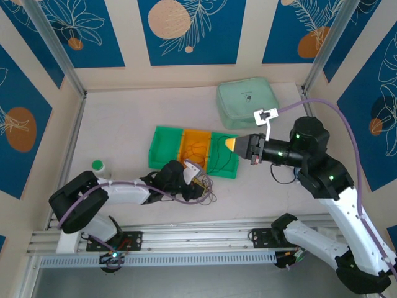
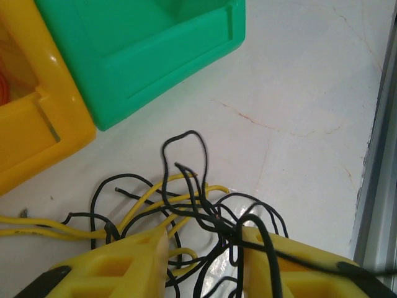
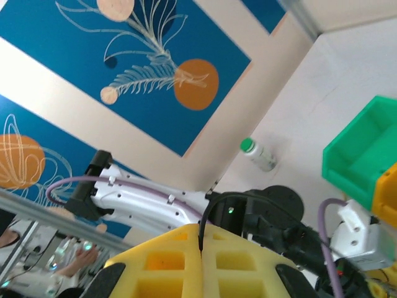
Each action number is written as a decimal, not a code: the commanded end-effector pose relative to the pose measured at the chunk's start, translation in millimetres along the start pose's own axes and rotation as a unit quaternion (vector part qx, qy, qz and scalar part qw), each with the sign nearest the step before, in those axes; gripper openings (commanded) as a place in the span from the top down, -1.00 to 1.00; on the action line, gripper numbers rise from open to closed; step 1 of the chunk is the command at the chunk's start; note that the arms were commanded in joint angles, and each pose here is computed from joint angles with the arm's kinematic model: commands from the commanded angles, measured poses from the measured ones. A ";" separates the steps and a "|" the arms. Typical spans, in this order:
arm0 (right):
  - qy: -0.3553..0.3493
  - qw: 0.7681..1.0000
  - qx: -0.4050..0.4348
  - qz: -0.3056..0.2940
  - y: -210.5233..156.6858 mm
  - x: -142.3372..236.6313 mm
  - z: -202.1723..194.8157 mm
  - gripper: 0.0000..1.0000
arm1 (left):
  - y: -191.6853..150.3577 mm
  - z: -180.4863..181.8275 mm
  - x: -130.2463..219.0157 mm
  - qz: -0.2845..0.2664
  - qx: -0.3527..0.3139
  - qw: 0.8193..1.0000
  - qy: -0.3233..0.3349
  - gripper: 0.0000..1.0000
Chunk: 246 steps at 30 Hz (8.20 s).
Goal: Untangle the cables
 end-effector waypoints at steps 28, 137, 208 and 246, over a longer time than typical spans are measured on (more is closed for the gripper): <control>-0.179 0.958 0.141 -0.173 27.2 87.6 29.6 1.00 | -21.8 -1.6 -1.5 0.030 0.025 0.999 -0.020 0.26; -0.277 0.953 0.119 0.038 44.1 -59.0 -156.4 1.00 | 91.3 -17.2 190.0 -0.118 0.016 0.981 0.151 0.53; -0.327 0.913 -0.046 0.241 -44.0 -141.6 -281.0 0.39 | 64.4 10.0 170.8 -0.058 0.056 0.982 0.168 0.49; -0.293 0.897 -0.002 0.331 -178.1 -116.5 -175.2 0.34 | -23.0 41.7 112.9 0.044 0.201 0.964 0.170 0.61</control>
Point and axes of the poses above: each hand's point on the last joint's axis, 136 mm out from that joint toward the fingers, its own x axis back along the fingers, its own z axis along the line the jaws close on, y = z × x, the point moved 7 cm from there along x, back along the fingers, and after that the axes turned 2 degrees about -x, right-handed, at the moved point
